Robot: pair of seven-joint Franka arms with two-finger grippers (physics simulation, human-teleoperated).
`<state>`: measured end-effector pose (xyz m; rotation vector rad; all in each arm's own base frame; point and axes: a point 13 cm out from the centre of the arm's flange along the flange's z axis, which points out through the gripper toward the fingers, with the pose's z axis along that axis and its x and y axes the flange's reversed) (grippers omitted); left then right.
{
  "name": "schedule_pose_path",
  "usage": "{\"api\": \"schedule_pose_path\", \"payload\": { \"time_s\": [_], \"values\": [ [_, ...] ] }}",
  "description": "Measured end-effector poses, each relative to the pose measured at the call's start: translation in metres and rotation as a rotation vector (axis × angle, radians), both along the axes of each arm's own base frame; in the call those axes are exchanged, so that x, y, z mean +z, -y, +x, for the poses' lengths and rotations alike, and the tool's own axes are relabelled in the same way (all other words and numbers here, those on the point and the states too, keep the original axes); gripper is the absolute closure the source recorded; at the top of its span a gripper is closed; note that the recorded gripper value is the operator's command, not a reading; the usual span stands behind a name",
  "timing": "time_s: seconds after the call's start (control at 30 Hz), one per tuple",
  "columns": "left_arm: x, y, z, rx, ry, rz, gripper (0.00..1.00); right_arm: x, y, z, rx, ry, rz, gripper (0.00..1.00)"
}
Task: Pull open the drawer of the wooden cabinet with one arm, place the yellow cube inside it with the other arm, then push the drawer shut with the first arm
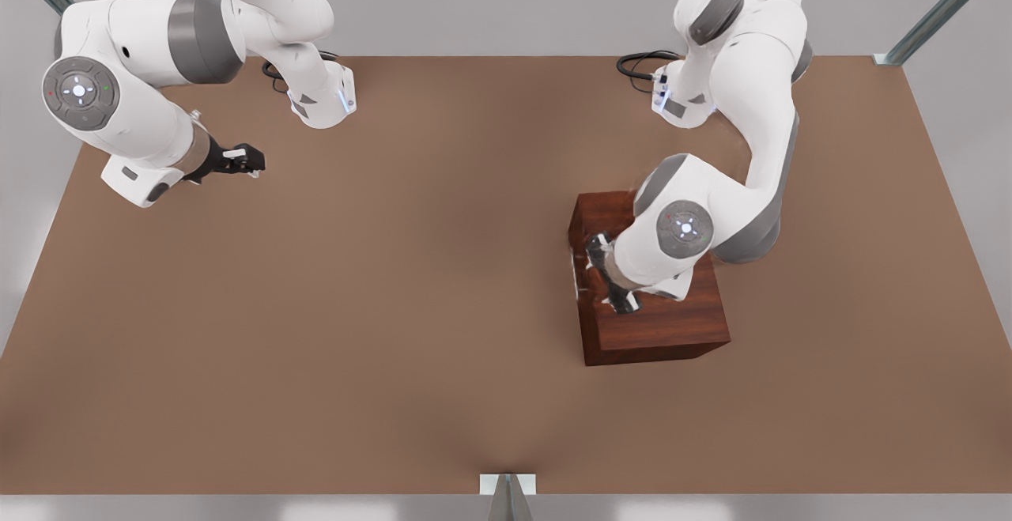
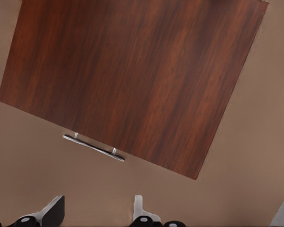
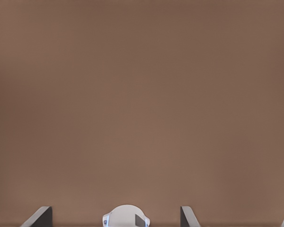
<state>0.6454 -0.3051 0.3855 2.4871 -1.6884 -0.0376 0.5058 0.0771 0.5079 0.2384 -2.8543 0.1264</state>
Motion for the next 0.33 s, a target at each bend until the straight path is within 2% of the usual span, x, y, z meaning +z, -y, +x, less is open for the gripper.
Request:
{"api": "schedule_pose_path", "payload": {
  "time_s": [0.03,0.07,0.1,0.13,0.33],
  "values": [
    [0.028,-0.063,-0.014,-0.078,0.003,0.088,0.0,0.0,0.0,0.0,-0.001,0.0,-0.001,0.0],
    [0.044,-0.121,-0.045,-0.156,-0.03,0.159,0.0,0.0,0.0,0.0,-0.002,0.0,-0.001,0.0],
    [0.054,-0.152,-0.072,-0.25,-0.058,0.177,0.0,0.001,0.0,-0.001,-0.003,0.003,-0.003,0.0],
    [0.066,-0.167,-0.085,-0.352,-0.063,0.169,0.0,0.003,0.002,-0.001,-0.005,0.008,-0.011,0.0],
    [0.079,-0.185,-0.101,-0.923,-0.108,0.049,0.0,0.0,0.002,-0.003,-0.018,0.004,-0.034,0.0]
  ]
}}
